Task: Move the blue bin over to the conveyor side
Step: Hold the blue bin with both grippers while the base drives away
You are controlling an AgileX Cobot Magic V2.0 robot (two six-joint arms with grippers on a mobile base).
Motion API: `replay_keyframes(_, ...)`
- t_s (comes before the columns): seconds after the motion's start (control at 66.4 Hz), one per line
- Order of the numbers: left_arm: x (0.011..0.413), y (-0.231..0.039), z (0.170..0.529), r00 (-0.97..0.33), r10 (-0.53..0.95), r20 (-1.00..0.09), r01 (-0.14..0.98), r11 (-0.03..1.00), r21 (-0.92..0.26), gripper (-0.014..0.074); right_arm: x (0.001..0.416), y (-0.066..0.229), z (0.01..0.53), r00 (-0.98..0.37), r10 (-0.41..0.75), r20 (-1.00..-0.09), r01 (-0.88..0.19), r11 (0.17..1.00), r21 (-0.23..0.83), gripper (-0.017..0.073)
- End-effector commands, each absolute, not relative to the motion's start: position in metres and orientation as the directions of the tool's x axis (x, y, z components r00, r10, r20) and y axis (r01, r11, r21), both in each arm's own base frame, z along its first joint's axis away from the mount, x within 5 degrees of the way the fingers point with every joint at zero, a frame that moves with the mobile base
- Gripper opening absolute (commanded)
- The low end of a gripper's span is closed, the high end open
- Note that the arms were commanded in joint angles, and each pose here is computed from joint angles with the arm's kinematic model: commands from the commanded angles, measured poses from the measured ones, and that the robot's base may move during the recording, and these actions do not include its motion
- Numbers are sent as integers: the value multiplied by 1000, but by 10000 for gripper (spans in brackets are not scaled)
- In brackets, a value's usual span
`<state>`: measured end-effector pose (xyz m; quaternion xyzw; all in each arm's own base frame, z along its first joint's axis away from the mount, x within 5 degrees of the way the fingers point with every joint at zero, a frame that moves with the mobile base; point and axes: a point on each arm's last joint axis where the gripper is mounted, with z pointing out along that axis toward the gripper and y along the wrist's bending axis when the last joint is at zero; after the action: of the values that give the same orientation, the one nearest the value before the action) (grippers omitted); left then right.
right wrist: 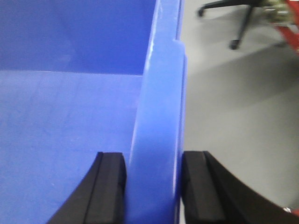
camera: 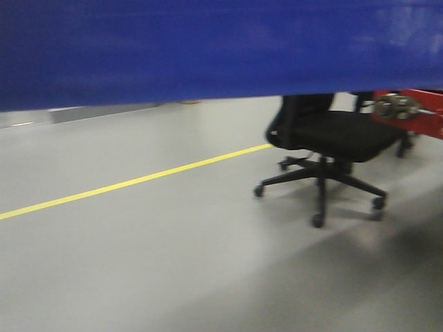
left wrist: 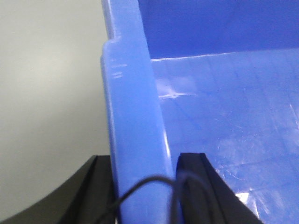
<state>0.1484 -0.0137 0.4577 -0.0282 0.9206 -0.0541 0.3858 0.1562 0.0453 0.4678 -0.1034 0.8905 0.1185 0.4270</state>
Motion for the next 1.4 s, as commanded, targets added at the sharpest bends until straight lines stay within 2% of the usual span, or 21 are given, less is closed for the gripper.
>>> replay_keyframes(0.0,145,-10,469,-617,-64,-784,-3,997,-79,-17,155,39,482,-495,-92,-864,-264,963,48,-77)
replay_keyframes(1.385,145,-10,469,-617,-64,-784,-3,997,-79,-17,155,39,482,-495,-92,-864,-264,963,48,-77)
